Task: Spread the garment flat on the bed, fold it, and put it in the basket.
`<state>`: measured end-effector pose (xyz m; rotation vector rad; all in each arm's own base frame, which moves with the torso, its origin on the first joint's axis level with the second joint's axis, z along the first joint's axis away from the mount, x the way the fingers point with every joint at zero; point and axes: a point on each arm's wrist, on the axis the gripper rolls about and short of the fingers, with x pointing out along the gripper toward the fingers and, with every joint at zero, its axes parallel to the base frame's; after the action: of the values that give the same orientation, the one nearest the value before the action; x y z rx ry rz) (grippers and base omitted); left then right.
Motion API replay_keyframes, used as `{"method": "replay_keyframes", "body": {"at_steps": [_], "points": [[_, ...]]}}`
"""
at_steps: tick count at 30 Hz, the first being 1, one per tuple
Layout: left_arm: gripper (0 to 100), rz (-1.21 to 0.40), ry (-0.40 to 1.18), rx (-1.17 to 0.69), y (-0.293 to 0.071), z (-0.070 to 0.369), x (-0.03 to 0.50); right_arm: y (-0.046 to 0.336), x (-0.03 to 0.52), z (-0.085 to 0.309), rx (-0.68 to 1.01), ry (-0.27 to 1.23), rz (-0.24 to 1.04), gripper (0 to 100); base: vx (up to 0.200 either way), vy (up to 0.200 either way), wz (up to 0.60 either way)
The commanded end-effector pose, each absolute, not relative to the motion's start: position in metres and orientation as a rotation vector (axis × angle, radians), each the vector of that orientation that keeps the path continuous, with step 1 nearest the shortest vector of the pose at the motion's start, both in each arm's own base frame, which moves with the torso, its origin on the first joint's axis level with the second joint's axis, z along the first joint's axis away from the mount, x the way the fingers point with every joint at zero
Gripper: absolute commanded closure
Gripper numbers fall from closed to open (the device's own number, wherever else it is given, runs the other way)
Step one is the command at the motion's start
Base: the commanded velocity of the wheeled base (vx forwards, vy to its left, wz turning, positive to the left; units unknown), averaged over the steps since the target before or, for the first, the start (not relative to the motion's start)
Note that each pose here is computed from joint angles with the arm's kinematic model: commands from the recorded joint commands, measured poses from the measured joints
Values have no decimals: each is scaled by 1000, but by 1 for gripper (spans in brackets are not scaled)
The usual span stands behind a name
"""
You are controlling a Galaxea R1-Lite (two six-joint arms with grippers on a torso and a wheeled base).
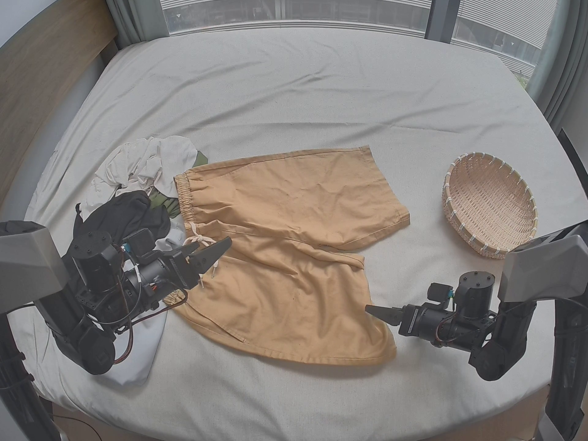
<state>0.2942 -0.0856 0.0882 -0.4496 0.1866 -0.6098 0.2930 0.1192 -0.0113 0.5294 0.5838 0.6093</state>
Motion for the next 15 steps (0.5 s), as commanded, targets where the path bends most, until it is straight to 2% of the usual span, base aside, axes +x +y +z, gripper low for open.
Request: {"method": "replay_keyframes", "body": {"at_steps": [1, 10, 15], "points": [[0, -610, 185, -449, -86, 88, 294, 135, 307, -20, 550, 576, 644, 0, 0, 0, 0], [0, -606, 195, -451, -85, 86, 294, 149, 344, 0, 614, 430, 687, 0, 0, 0, 0], [0, -608, 193, -450, -86, 86, 294, 151, 347, 1, 616, 413, 689, 0, 0, 0, 0]]}}
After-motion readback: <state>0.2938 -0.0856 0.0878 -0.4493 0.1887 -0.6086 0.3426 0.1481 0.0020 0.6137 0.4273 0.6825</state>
